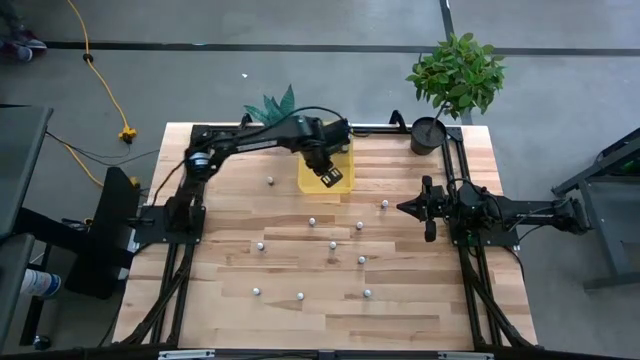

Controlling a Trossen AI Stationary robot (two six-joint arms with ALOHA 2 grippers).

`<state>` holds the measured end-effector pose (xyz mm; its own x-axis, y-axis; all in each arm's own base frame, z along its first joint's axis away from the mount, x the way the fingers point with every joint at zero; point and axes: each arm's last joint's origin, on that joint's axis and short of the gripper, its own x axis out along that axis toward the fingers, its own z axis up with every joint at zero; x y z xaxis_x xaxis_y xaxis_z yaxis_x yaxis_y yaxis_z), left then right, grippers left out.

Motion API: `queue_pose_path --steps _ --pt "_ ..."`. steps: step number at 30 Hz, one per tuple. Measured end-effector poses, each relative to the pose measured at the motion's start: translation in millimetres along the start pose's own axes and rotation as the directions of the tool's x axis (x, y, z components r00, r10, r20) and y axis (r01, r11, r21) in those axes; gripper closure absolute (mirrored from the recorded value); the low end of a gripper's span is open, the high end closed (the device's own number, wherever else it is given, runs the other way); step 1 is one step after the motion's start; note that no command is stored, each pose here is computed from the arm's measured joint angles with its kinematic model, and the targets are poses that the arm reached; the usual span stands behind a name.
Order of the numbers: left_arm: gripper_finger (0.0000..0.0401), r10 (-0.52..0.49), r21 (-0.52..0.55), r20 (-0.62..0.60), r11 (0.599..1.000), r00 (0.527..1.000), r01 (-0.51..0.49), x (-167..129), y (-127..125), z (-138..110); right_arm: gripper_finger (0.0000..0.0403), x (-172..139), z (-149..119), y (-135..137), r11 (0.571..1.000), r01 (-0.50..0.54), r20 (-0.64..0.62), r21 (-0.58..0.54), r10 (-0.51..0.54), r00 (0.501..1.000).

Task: Pick & Place food coloring
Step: Put the top small light green food coloring bottle into the yellow bin

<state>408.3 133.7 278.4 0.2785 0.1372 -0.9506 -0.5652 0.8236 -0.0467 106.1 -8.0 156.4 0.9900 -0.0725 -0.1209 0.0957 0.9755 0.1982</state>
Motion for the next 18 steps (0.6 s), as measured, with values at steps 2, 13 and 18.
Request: queue_pose_path --steps 2,13,18 --pt "0.0362 -0.001 0.047 0.006 0.999 1.000 0.001 6 -5 7 0.0402 0 0 0 1.000 0.000 0.000 0.000 0.000 1.000" --pt "0.0362 0.017 0.158 -0.004 0.987 1.000 -0.016 53 -11 20 0.0402 0 0 0 1.000 0.000 0.000 0.000 0.000 1.000" --pt "0.0362 0.001 0.170 0.028 0.985 1.000 -0.006 64 -13 25 0.0402 0 0 0 1.000 0.000 0.000 0.000 0.000 1.000"
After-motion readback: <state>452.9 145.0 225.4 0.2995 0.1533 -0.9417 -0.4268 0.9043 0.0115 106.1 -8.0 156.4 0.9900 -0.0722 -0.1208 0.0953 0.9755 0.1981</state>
